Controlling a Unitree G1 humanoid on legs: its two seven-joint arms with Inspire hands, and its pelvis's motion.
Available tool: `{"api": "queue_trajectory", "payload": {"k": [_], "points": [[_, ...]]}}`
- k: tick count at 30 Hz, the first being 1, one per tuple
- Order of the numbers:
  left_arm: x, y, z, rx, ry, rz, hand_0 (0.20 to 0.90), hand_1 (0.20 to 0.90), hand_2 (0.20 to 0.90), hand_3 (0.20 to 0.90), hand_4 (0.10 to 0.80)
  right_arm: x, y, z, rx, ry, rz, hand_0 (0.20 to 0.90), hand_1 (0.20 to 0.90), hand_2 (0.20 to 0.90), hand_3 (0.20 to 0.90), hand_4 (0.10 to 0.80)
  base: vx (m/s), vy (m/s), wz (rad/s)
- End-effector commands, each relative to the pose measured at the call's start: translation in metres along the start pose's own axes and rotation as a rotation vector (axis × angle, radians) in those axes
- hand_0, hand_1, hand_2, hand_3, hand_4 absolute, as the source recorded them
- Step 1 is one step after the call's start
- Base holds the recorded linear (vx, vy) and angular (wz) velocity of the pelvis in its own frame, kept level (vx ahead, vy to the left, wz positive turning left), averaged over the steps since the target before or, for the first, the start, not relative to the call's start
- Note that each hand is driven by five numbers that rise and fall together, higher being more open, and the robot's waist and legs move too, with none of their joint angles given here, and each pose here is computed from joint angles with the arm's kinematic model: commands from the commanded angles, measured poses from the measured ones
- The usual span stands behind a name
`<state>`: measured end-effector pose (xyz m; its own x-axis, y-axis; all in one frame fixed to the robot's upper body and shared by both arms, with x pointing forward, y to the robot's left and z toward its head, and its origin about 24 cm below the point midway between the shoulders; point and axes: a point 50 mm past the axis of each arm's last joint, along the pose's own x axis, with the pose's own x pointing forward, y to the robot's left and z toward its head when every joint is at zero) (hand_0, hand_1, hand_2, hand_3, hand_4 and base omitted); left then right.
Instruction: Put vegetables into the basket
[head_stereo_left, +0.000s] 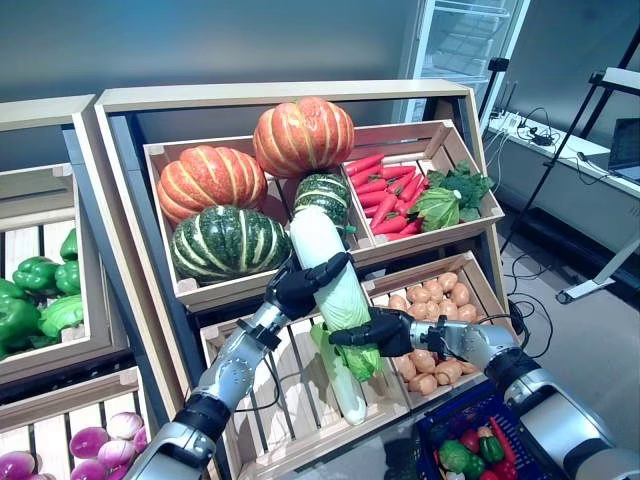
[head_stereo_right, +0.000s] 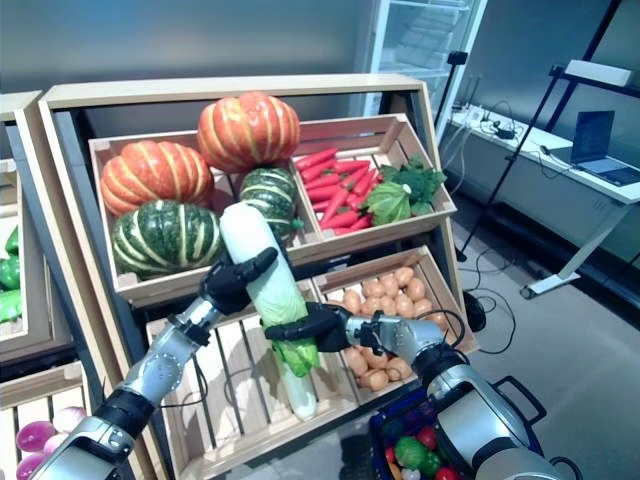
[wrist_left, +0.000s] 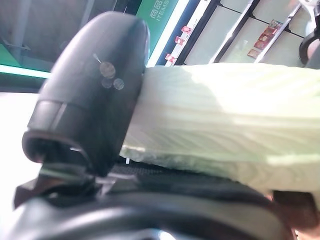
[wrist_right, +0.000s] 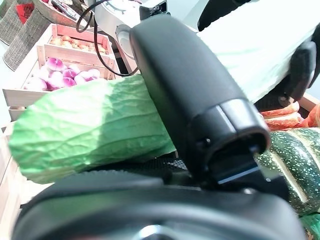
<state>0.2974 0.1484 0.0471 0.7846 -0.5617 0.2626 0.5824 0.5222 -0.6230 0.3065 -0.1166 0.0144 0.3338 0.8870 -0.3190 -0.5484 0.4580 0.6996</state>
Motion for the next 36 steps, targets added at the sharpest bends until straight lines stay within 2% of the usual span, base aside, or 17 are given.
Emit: {"api": "queue_trajectory", "payload": {"k": [1,6,13,24,28,31,36], "points": [[0.068,-0.085,-0.044,-0.063,0.116,-0.438,0.900,0.900,0.900,0.900,0.800,0.034,0.070,0.096,-0.094,-0.434,0.272,0.300,0.300,0.300,0.300,0.400,0.009,0.001,-0.03],[0.055,-0.058,-0.034,0.095,0.142,-0.312,0.900,0.900,0.900,0.900,0.800,0.018,0.053,0.093,-0.107,-0.477,0.159,0.300,0.300,0.300,0.300,0.400,0.008,0.009,-0.06],[0.029,-0.015,0.018,0.536,0.118,-0.061,0.900,0.900,0.900,0.900,0.800,-0.028,0.008,0.068,-0.097,-0.553,-0.134,0.300,0.300,0.300,0.300,0.400,-0.006,0.006,-0.11],[0.002,0.013,0.092,0.988,-0.006,0.250,0.900,0.900,0.900,0.900,0.800,-0.101,-0.032,0.023,-0.024,-0.678,-0.405,0.300,0.300,0.300,0.300,0.400,-0.024,-0.002,-0.17],[-0.010,0.027,0.121,1.252,-0.041,0.493,0.900,0.900,0.900,0.900,0.800,-0.122,-0.040,0.014,0.007,-0.709,-0.470,0.300,0.300,0.300,0.300,0.400,-0.014,0.002,-0.15],[-0.017,0.030,0.145,1.566,-0.080,0.648,0.900,0.900,0.900,0.900,0.800,-0.138,-0.047,0.003,0.041,-0.733,-0.521,0.300,0.300,0.300,0.300,0.400,-0.011,-0.003,-0.14],[-0.018,0.021,0.156,1.949,-0.065,0.615,0.900,0.900,0.900,0.900,0.800,-0.159,-0.057,-0.028,0.140,-0.772,-0.629,0.300,0.300,0.300,0.300,0.400,-0.012,-0.017,-0.16]]}}
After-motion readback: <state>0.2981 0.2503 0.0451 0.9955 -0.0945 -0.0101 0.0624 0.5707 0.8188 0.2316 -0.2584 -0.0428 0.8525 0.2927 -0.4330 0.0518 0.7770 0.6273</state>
